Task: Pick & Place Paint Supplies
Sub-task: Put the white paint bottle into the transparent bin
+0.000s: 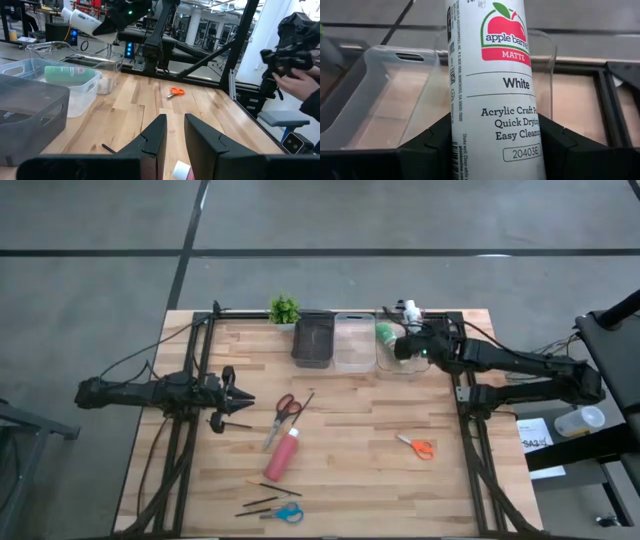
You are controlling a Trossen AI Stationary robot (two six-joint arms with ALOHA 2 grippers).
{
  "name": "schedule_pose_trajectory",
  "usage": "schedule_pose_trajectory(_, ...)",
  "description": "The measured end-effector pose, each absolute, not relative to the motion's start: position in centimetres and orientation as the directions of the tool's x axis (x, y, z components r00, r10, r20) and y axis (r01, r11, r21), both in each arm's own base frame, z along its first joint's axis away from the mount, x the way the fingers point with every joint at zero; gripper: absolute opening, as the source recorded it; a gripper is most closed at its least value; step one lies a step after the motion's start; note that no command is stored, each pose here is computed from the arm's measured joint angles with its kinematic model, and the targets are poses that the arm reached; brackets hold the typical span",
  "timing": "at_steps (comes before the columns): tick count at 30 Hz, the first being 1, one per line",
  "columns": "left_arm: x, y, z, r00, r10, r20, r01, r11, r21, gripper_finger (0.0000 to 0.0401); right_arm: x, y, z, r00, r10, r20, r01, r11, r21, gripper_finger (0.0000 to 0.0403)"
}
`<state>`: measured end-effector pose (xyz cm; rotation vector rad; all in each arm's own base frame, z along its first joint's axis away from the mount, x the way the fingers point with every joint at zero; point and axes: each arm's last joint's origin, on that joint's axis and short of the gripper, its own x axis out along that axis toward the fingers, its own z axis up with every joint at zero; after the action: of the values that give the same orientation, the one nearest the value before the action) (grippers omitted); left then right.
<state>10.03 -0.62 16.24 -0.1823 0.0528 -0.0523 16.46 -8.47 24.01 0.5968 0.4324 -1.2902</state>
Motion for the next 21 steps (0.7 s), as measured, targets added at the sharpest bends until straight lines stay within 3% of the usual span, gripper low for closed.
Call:
schedule_pose_trajectory(9, 10.0, -0.6, 16.2, 0.997, -0.057, -0.047, 0.048, 0.982, -0.183, 0.0077, 15.8, -12.7, 21.4, 0.246, -0.611, -0.753, 0.969, 0.143, 0.201, 0.0182)
schedule_pose_trajectory(21, 10.0, -0.6, 16.2, 0.997, -0.057, -0.048, 0.047, 0.982, -0.183, 0.0077, 17.4, -15.4, 17.8, 0.128, -0.500, -0.857, 0.991, 0.092, 0.095, 0.0182)
